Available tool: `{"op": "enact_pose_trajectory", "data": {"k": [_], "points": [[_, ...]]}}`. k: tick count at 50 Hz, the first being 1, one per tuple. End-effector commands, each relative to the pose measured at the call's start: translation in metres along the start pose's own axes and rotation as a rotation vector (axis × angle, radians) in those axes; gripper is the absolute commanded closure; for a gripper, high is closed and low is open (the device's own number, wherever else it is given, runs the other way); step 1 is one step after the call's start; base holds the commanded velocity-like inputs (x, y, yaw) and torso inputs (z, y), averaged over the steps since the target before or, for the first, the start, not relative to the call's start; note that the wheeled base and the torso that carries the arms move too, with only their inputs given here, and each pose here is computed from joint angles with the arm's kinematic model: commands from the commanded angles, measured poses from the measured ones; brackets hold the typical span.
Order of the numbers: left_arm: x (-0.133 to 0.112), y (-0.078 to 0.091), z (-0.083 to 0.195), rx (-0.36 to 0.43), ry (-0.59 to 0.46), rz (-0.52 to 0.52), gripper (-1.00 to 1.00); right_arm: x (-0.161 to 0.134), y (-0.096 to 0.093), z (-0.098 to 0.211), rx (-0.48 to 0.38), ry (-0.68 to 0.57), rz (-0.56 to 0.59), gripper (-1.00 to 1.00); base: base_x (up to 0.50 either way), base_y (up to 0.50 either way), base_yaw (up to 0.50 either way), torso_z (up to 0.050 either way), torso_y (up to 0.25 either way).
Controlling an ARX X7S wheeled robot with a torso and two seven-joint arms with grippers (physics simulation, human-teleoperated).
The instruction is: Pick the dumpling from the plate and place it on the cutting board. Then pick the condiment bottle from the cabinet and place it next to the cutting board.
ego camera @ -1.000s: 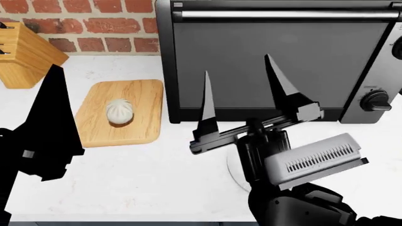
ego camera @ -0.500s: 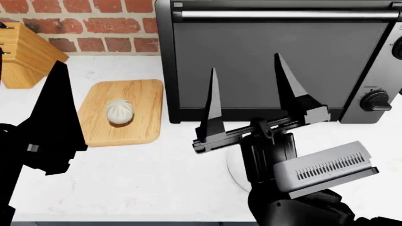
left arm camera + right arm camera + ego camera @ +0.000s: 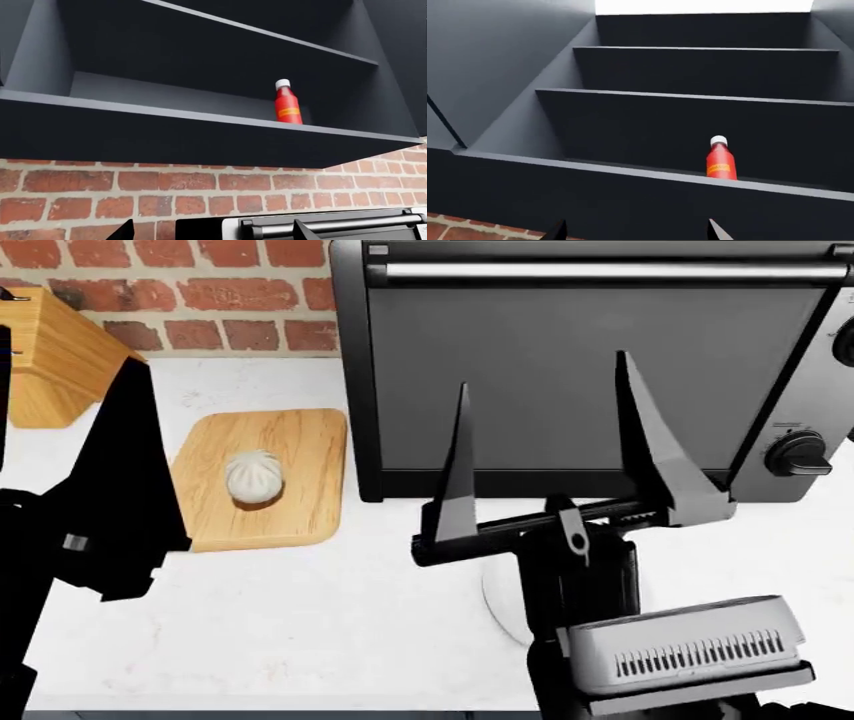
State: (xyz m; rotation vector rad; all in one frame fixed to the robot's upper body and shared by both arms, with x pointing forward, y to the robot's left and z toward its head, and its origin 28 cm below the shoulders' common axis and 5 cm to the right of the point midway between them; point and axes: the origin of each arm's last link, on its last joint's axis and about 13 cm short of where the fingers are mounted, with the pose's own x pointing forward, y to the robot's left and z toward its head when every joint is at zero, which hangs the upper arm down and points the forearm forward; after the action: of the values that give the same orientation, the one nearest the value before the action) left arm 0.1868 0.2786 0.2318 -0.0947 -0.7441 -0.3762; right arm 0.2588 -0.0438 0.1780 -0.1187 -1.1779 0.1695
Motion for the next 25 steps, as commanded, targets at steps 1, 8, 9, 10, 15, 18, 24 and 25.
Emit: {"op": "enact_pose_trajectory", "data": {"k": [1,8,9,10,15,18,24,25], "points": [[0.002,0.0,0.0,0.0,-0.001,-0.006,-1.0,0.002,-0.001,0.0,-0.044,-0.078,-0.019,-1.0,0.0,0.0,0.0,0.0,0.0],[0.003,-0.001,0.0,-0.004,0.001,-0.01,-1.0,0.002,-0.001,0.0,-0.05,-0.128,-0.037,-1.0,0.0,0.0,0.0,0.0,0.0],[0.003,-0.001,0.0,-0.004,0.001,-0.011,-1.0,0.003,-0.001,0.0,-0.052,-0.133,-0.039,-1.0,0.0,0.0,0.0,0.0,0.0],[0.003,-0.001,0.0,-0.005,0.001,-0.011,-1.0,0.003,-0.001,-0.001,-0.055,-0.138,-0.041,-1.0,0.0,0.0,0.0,0.0,0.0],[0.003,-0.001,0.001,-0.008,-0.001,-0.013,-1.0,0.003,-0.001,-0.001,-0.068,-0.151,-0.044,-1.0,0.0,0.0,0.0,0.0,0.0],[0.003,-0.001,0.0,-0.01,-0.002,-0.013,-1.0,0.075,-0.035,0.047,-0.217,-0.296,-0.02,-1.0,0.0,0.0,0.0,0.0,0.0],[0.002,0.0,0.0,-0.015,-0.007,-0.012,-1.0,0.255,-0.141,0.218,-0.193,-0.217,-0.187,-1.0,0.0,0.0,0.0,0.0,0.0],[0.002,0.0,0.0,-0.016,-0.007,-0.011,-1.0,0.274,-0.151,0.243,-0.113,-0.155,-0.115,-1.0,0.0,0.0,0.0,0.0,0.0]]}}
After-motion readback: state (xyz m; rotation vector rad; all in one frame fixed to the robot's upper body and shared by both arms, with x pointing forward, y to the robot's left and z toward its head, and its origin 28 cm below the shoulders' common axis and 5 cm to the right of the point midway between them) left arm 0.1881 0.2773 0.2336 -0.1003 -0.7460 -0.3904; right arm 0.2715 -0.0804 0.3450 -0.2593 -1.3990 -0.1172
